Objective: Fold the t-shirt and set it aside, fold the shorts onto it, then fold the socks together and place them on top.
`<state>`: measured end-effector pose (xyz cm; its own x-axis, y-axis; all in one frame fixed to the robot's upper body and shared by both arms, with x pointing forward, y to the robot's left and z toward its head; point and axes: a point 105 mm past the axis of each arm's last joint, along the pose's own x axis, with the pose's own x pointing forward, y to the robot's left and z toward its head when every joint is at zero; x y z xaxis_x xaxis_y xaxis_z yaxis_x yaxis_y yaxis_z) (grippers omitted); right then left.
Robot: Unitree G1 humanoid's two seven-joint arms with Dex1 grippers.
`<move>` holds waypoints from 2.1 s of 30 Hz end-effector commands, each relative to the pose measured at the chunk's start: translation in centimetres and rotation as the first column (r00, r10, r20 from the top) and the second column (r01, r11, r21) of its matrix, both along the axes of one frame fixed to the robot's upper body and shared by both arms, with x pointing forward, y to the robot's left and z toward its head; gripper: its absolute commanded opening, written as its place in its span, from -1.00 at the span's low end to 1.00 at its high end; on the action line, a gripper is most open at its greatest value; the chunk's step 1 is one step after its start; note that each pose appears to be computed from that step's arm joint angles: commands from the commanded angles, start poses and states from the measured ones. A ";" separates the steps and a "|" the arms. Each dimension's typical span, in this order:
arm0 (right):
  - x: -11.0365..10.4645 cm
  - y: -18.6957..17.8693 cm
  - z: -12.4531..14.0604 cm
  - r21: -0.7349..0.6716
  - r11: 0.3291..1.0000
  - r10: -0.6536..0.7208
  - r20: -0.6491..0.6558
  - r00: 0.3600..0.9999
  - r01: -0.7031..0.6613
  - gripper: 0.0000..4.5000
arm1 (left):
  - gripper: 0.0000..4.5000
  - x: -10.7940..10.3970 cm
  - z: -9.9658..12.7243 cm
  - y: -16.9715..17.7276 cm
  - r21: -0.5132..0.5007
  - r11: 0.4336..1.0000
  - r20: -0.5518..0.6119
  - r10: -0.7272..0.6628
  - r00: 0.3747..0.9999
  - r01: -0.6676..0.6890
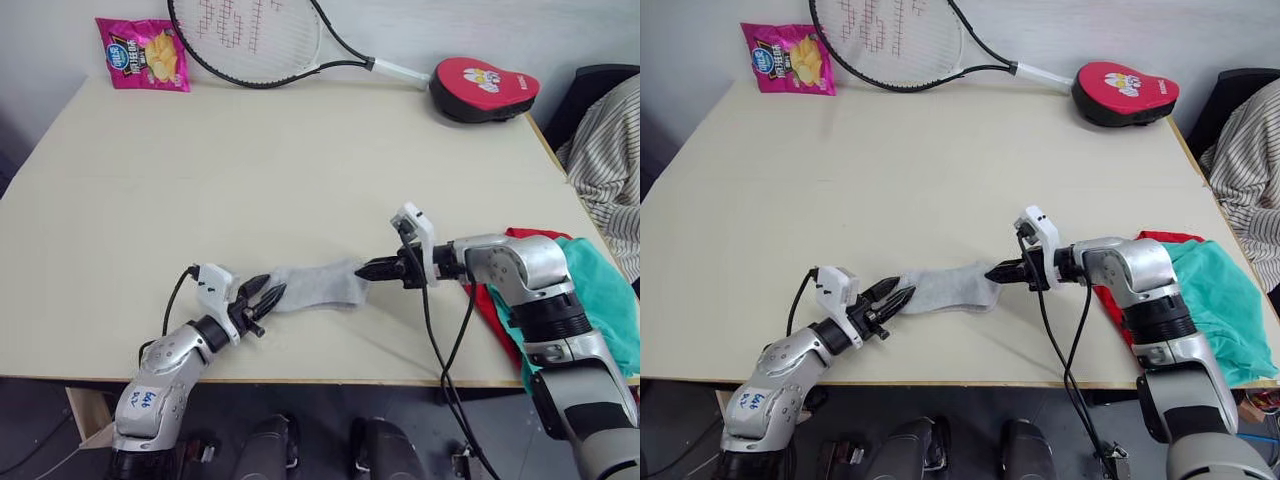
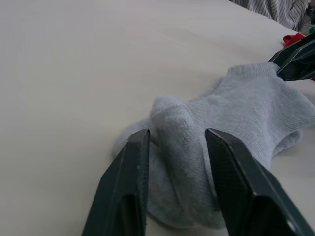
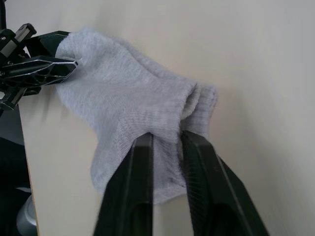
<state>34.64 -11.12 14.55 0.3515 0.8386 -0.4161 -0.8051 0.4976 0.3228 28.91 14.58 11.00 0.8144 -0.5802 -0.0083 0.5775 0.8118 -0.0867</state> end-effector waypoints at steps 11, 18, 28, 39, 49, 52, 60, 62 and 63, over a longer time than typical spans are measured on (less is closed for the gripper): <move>-3.7 3.7 4.0 0.140 0.966 0.117 0.510 0.852 -0.216 -0.84 | -0.82 -0.7 5.8 -0.3 0.175 0.926 0.218 -0.369 0.903 0.336; -2.9 6.7 -2.1 0.023 0.996 0.056 0.624 0.780 -0.090 -1.00 | -0.98 0.9 1.1 -3.3 0.248 0.898 0.055 -0.387 0.921 0.362; -1.2 1.1 -5.3 0.036 0.991 -0.127 0.578 0.806 0.130 -1.00 | -0.98 2.5 -1.0 -0.8 0.167 0.969 -0.015 -0.183 0.983 0.183; -2.1 3.6 0.5 0.091 0.991 0.010 0.683 0.730 -0.099 -1.00 | -0.81 -1.0 6.1 1.5 -0.105 0.924 0.082 -0.359 0.930 0.367; -0.2 6.2 -3.6 -0.105 0.977 0.209 0.664 0.718 -0.188 -1.00 | 0.55 -1.4 2.4 7.1 -0.099 0.981 -0.516 -0.194 0.834 0.168; 0.2 6.4 -4.3 -0.111 0.978 0.206 0.652 0.730 -0.177 -1.00 | 0.96 -0.5 2.4 5.2 -0.170 0.971 -0.530 -0.232 0.816 0.166; -0.1 7.2 -4.4 -0.118 0.972 0.230 0.680 0.696 -0.205 -1.00 | 0.96 1.4 -0.5 1.0 -0.196 0.964 -0.637 -0.265 0.724 0.181; 0.0 7.2 -4.2 -0.114 0.973 0.223 0.683 0.696 -0.200 -1.00 | 0.78 2.0 -0.2 0.5 -0.203 0.962 -0.628 -0.273 0.729 0.185; 0.1 7.1 -4.3 -0.118 0.973 0.223 0.682 0.697 -0.196 -1.00 | 0.68 2.4 0.1 0.4 -0.207 0.962 -0.616 -0.271 0.739 0.180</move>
